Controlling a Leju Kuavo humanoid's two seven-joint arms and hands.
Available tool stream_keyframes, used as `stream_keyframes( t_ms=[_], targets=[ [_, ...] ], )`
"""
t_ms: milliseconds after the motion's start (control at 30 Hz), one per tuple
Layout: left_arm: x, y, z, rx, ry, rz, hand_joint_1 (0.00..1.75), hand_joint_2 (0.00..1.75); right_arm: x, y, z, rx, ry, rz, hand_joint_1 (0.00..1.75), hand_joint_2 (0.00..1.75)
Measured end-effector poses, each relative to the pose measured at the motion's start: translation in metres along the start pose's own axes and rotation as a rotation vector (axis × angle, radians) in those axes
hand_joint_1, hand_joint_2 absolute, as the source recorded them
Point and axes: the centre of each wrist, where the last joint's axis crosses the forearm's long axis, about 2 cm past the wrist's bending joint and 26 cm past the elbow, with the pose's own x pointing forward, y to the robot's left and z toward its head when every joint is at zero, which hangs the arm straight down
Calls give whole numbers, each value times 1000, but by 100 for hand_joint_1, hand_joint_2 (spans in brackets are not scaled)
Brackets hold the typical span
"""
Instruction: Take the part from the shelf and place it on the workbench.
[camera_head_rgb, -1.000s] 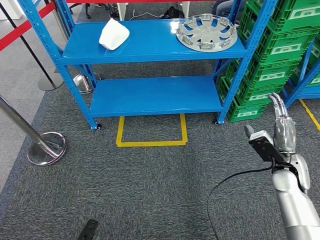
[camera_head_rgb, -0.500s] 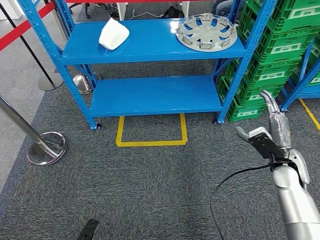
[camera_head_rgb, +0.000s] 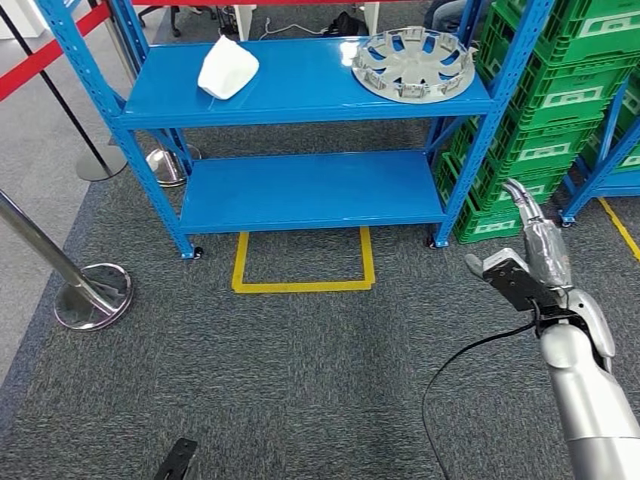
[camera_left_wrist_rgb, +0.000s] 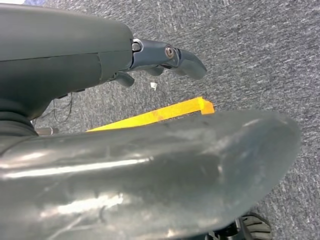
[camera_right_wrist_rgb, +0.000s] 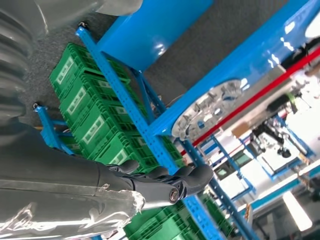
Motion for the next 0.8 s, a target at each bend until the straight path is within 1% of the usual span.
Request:
stream_keyframes(
  t_ms=[167,367,567,800],
  targets=[
    [1,1,0,0,3,-9,0,0,0,0,-7,45,2,65,0,175],
    [2,2,-1,-1,12,-19,0,0,1,4,-17,97,-1,236,0,175],
    [5,3,-2,-3,11,-23,0,0,9,14,-37,170,-39,398,0,175],
    [5,3,-2,-5,13,-23,0,0,13,20,-51,214,-68,475,0,175]
  ],
)
